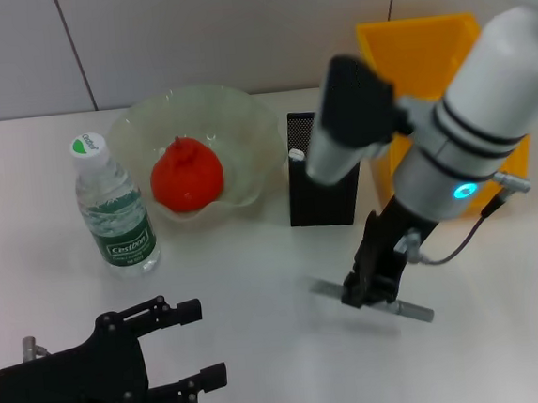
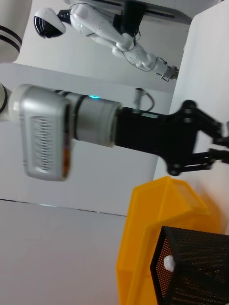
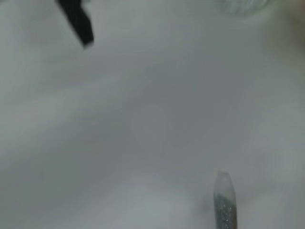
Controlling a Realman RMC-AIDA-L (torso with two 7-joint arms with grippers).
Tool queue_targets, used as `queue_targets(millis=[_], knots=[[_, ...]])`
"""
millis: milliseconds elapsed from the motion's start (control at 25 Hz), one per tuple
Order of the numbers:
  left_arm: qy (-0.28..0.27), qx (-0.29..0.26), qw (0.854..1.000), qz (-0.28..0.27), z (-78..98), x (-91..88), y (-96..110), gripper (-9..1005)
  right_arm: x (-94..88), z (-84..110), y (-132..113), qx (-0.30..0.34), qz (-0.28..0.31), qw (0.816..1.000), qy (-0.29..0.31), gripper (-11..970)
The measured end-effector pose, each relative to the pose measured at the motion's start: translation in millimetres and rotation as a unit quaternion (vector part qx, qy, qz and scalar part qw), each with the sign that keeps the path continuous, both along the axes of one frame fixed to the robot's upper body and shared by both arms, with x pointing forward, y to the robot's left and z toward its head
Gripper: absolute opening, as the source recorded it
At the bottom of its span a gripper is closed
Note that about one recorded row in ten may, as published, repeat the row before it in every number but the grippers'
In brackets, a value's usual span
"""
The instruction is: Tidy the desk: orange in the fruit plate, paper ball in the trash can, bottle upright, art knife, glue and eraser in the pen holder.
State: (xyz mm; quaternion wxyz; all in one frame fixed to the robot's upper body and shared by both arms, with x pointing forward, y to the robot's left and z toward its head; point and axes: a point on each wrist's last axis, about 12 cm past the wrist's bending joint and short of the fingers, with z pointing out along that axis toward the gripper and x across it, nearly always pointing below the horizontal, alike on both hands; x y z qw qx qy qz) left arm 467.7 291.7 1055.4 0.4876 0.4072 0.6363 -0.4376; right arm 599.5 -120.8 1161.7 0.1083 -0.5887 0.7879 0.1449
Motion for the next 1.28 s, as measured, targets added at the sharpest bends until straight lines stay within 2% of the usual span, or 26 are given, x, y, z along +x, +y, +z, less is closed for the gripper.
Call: queue_targets(millis=[80,240,360,400,440,640,760,800,920,1160,1280], knots=[[0.000,0.000,1.000,0.000,0.0,0.0,0,785,1.9,4.8,-6,0.021,-0.008,1.000,-0.004,137],[0.000,0.000,1.000,-0.001,0.2,0.4,0,785,5.2,18.0,-29,0.130,-0.014,0.991,-0.018,135],[-0.001,0.001,1.000,-0.001,0.5,0.8,0,785,5.7,22.4,-47,0.215,-0.012,0.976,-0.039,133],[-0.001,0.002,1.000,-0.001,0.6,0.9,0,785,5.8,23.5,-57,0.262,-0.016,0.963,-0.053,133],[-0.001,0.002,1.000,-0.001,0.6,0.9,0,785,5.8,23.5,-57,0.262,-0.016,0.963,-0.053,133],[-0.001,0.002,1.000,-0.002,0.7,1.2,0,785,7.3,28.3,-74,0.343,-0.039,0.935,-0.084,132],[-0.002,0.003,1.000,-0.002,1.1,2.2,0,785,11.7,33.5,-84,0.382,-0.072,0.916,-0.103,132],[-0.002,0.004,1.000,-0.003,1.2,2.8,0,785,16.1,35.4,-92,0.405,-0.100,0.901,-0.116,132],[-0.003,0.006,1.000,-0.003,1.6,3.1,0,785,20.8,34.7,-98,0.423,-0.129,0.888,-0.128,132],[-0.005,0.008,1.000,-0.004,2.6,4.1,1,785,31.0,21.0,-108,0.468,-0.185,0.848,-0.168,131],[-0.004,0.008,1.000,-0.004,2.5,4.0,2,785,35.7,9.9,-108,0.461,-0.206,0.845,-0.177,131]])
